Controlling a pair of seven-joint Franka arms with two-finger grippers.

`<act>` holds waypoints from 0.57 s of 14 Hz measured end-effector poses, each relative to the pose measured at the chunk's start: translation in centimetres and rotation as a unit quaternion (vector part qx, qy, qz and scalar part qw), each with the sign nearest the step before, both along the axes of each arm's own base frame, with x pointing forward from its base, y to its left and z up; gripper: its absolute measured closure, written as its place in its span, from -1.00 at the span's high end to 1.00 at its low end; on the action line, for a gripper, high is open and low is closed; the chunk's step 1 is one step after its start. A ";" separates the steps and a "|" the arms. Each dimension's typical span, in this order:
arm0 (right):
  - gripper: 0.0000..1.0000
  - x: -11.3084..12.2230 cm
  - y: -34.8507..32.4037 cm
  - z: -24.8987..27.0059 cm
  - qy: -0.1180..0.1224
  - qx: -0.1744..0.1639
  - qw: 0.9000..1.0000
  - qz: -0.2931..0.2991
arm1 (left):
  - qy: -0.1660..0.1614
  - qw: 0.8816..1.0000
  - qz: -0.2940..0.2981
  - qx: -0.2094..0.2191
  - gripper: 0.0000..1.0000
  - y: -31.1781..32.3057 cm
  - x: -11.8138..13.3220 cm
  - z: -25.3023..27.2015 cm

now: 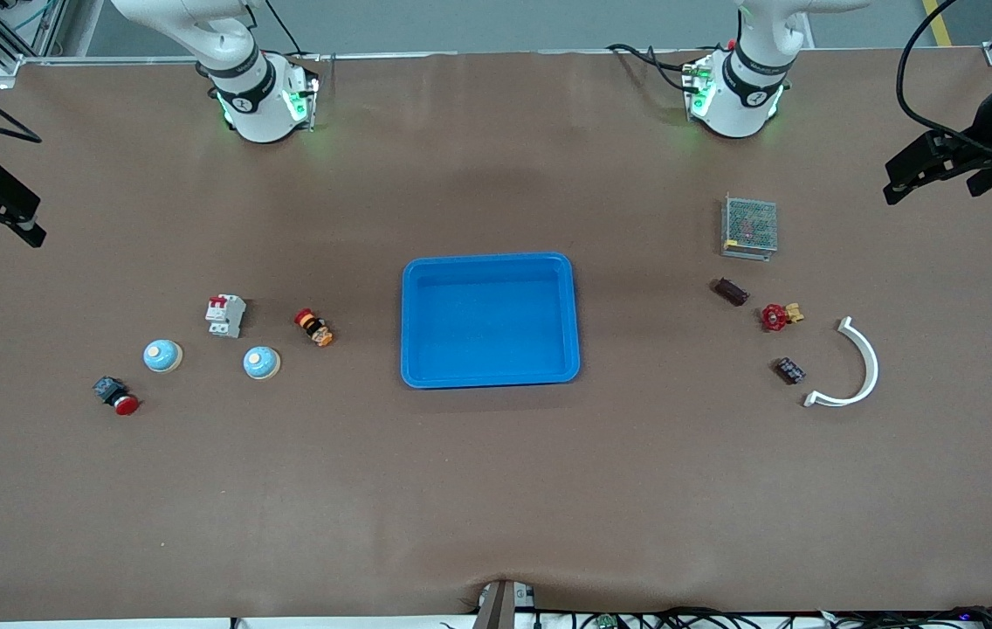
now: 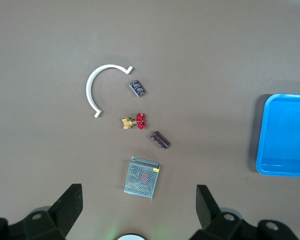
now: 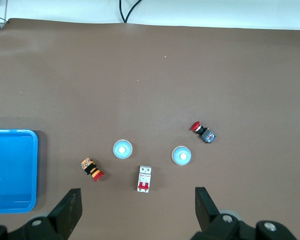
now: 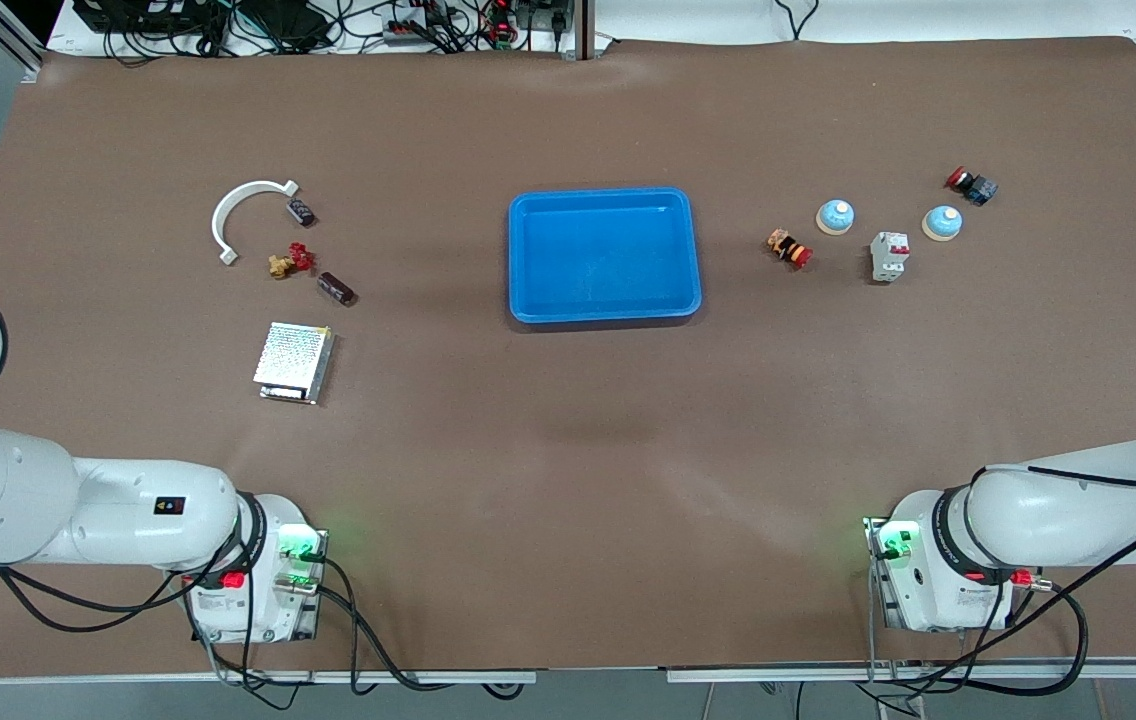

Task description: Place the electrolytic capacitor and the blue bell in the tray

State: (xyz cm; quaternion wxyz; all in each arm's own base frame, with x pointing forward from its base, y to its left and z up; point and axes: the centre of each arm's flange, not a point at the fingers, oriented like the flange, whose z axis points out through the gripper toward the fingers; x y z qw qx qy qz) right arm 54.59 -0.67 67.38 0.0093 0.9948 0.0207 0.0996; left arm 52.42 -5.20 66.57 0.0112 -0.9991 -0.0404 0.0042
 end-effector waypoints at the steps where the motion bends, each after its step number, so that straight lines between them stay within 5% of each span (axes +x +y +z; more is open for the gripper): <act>1: 1.00 0.0 0.0 0.0 0.000 0.000 1.000 0.000 | 0.000 1.000 0.000 0.000 1.00 0.0 0.0 0.0; 8: 1.00 0.0 0.0 0.0 0.000 0.000 1.000 0.000 | 0.012 1.000 0.002 0.006 1.00 0.2 0.2 -1.0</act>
